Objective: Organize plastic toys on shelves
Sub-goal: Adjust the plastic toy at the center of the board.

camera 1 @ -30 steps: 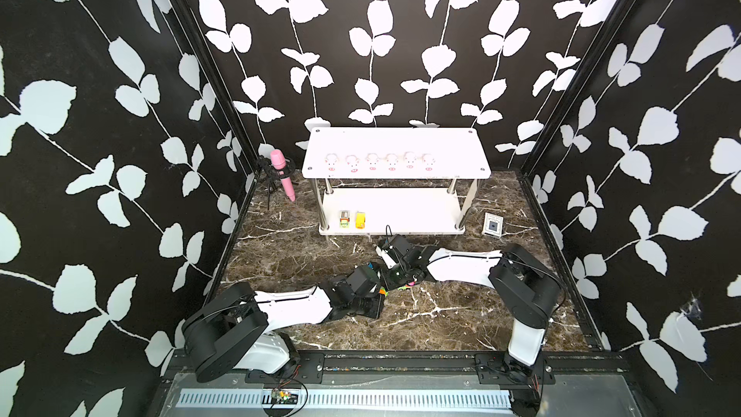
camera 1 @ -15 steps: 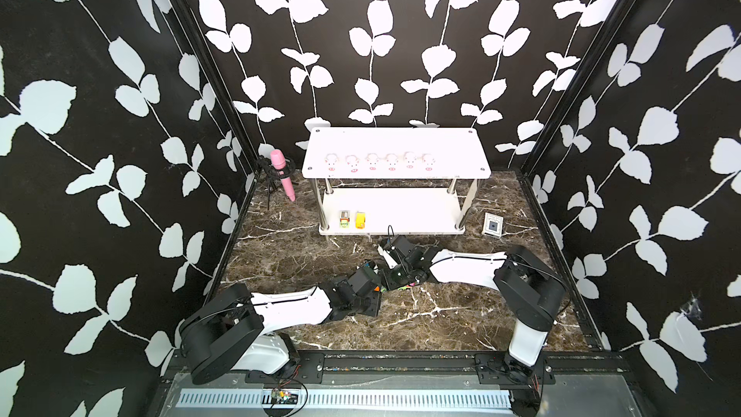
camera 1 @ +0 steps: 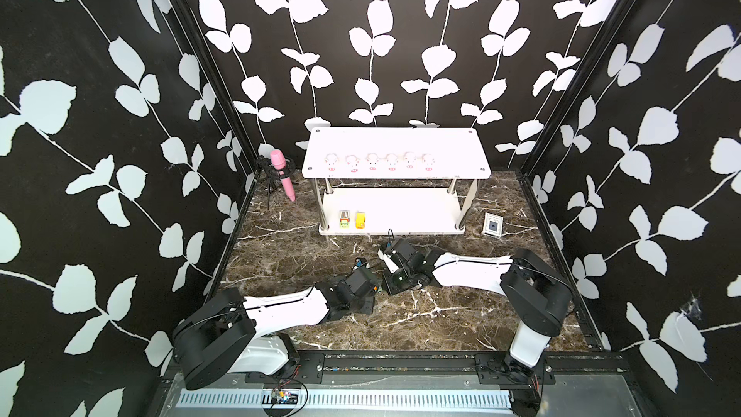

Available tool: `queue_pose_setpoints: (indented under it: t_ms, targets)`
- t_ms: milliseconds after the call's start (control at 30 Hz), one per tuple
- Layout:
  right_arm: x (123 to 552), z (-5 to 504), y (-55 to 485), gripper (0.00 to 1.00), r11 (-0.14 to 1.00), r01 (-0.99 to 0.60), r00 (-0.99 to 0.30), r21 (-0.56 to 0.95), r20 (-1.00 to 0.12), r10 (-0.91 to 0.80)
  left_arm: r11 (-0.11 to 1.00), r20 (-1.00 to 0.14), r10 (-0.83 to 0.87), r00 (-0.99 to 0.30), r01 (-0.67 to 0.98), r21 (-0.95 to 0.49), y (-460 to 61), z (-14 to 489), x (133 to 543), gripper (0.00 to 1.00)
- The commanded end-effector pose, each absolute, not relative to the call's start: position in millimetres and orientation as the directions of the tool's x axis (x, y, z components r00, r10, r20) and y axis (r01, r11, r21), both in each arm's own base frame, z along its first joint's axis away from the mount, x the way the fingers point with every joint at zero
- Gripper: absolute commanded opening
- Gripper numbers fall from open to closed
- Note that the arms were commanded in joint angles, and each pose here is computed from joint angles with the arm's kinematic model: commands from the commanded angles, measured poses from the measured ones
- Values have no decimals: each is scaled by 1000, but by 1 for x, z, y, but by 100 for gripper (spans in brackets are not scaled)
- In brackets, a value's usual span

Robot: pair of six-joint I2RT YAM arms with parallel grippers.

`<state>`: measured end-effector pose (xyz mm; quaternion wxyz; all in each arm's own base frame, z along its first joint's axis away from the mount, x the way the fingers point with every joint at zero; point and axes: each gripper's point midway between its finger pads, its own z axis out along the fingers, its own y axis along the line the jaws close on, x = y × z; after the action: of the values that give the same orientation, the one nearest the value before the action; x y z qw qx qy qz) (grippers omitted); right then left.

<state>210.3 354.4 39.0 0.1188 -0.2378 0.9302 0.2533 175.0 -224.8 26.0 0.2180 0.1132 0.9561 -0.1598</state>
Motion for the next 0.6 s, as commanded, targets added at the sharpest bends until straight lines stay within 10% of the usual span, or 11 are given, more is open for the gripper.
queue_pose_setpoints:
  t_ms: [0,567]
  targets:
    - [217,52,352,14,771,-506,-847,387,-395,-357,890,-477,176,-861,346,-297,-234,44,172,9]
    - [252,47,381,0,776,-526,-819,348,-455,-351,876,-452,196,-870,363,-319,-250,32,174,0]
